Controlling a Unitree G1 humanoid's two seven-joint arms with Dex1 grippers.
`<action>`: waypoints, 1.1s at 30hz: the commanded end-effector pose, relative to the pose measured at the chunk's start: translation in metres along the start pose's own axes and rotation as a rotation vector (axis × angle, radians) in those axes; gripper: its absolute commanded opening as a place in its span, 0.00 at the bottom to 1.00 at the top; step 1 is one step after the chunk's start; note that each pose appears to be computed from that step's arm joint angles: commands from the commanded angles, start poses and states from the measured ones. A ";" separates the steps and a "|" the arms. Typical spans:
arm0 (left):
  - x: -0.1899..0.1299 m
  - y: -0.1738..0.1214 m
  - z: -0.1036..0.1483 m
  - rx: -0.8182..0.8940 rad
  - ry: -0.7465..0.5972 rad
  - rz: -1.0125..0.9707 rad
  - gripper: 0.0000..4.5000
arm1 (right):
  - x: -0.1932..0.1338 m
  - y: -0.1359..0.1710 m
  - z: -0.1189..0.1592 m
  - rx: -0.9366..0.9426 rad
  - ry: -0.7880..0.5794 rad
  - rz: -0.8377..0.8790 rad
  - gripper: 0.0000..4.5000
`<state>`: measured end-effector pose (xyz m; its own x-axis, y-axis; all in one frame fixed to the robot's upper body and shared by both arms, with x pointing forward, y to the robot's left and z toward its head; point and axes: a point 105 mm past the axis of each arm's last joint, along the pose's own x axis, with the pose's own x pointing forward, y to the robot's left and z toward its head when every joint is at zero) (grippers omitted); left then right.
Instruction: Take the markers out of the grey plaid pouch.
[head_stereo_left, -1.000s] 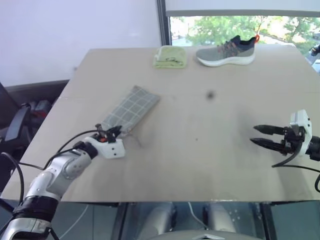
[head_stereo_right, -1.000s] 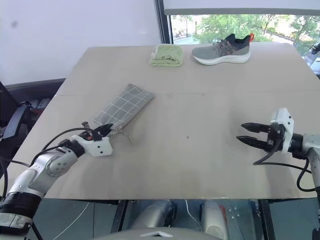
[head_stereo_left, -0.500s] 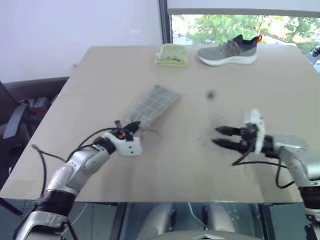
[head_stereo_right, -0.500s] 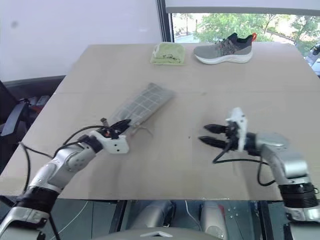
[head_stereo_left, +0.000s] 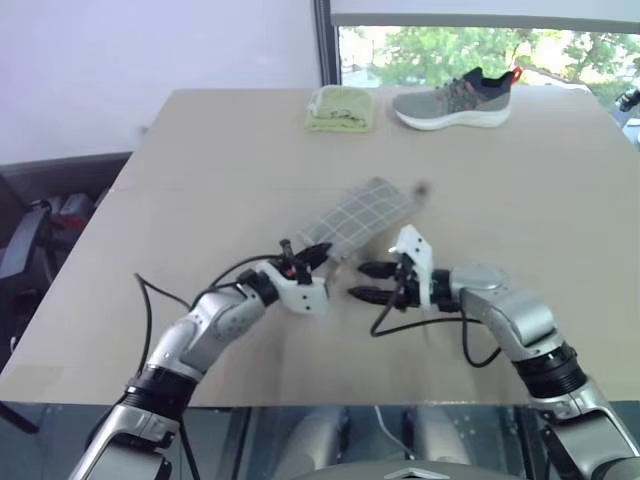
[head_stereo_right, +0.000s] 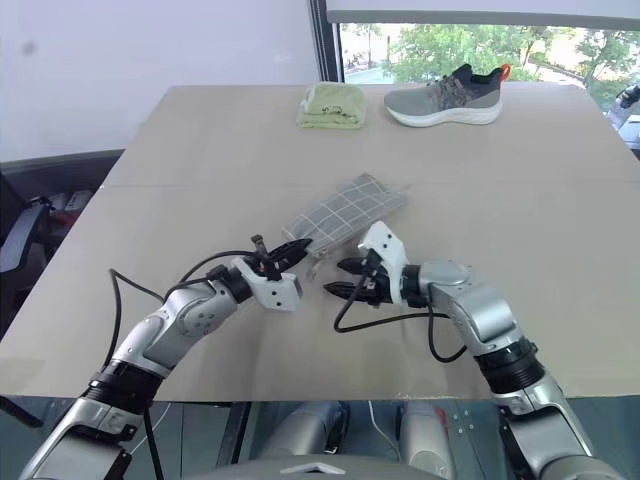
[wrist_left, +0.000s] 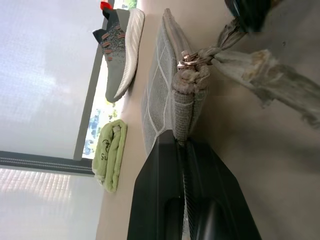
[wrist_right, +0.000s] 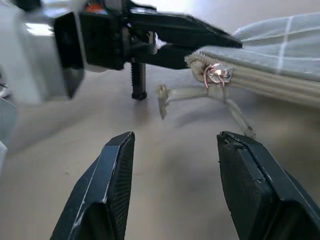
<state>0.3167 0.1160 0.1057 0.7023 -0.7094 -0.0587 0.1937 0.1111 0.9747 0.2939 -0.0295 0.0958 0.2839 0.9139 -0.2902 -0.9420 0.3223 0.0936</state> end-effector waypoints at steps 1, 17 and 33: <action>0.004 -0.009 0.011 -0.012 -0.052 -0.032 0.02 | 0.003 -0.007 0.007 -0.068 0.013 -0.046 0.59; -0.005 -0.011 0.008 -0.037 -0.048 -0.051 0.02 | -0.026 -0.016 0.029 -0.166 -0.022 -0.115 0.59; -0.004 -0.009 0.010 -0.057 -0.060 -0.046 0.00 | 0.001 -0.010 0.028 -0.109 -0.012 -0.003 0.02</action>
<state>0.3128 0.1173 0.1043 0.6785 -0.7304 -0.0791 0.2367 0.1155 0.9647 0.3140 -0.0281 0.1055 0.3191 0.8881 -0.3308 -0.9415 0.3371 -0.0032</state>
